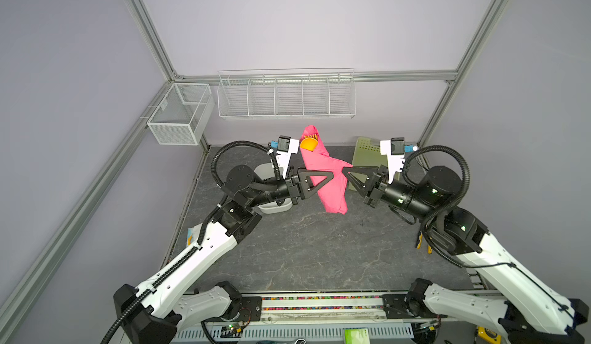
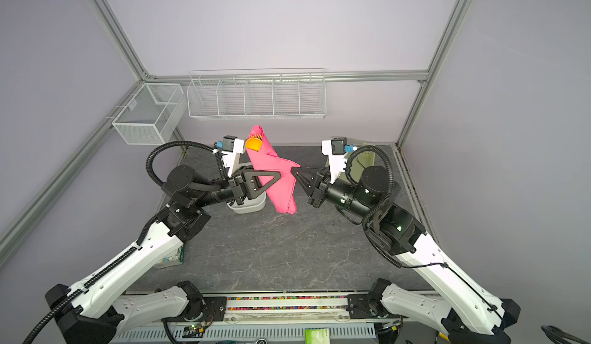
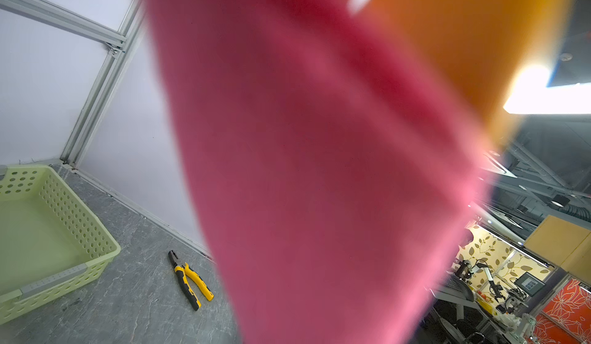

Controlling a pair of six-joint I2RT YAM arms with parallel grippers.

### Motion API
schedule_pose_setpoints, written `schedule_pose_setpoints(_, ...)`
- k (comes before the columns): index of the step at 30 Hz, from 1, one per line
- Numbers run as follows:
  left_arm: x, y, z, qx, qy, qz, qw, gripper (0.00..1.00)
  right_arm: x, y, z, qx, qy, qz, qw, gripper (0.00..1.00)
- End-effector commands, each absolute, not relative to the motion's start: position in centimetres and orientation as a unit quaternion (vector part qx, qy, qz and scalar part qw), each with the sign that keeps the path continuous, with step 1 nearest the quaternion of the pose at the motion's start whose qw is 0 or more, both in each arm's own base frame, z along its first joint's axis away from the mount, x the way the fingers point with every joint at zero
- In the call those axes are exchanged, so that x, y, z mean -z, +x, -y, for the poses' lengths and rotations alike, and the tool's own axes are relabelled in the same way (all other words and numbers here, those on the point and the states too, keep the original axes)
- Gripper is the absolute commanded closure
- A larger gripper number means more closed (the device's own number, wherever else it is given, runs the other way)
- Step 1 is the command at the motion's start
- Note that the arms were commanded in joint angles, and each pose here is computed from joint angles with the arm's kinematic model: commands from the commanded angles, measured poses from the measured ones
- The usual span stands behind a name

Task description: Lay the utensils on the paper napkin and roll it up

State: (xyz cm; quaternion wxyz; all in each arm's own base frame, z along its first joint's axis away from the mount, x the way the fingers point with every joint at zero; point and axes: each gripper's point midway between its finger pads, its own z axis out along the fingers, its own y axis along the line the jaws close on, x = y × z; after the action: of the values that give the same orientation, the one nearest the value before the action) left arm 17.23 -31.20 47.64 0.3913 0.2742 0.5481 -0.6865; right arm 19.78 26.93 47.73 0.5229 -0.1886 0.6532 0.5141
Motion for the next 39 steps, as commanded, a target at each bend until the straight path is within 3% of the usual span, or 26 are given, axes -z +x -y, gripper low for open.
schedule_pose_setpoints(1,-48.3,16.4,30.8,0.69,0.287,-0.531,0.401,0.84,-48.8,20.4,-25.2,-0.493,-0.169,-0.648,0.555,0.93)
schedule_pose_setpoints(11,-48.1,16.4,30.9,0.686,0.29,-0.535,0.398,0.94,-48.0,20.8,-25.7,-0.489,-0.17,-0.659,0.546,0.93)
schedule_pose_setpoints(27,-48.6,15.5,30.8,0.695,0.305,-0.519,0.393,1.0,-45.9,21.6,-27.0,-0.48,-0.18,-0.687,0.516,0.93)
schedule_pose_setpoints(34,-46.9,17.1,30.9,0.656,0.287,-0.564,0.412,1.0,-47.1,20.2,-25.1,-0.478,-0.176,-0.677,0.532,0.75)
schedule_pose_setpoints(39,-46.7,17.3,30.9,0.65,0.287,-0.57,0.414,1.0,-48.2,18.4,-24.1,-0.486,-0.192,-0.66,0.54,0.72)
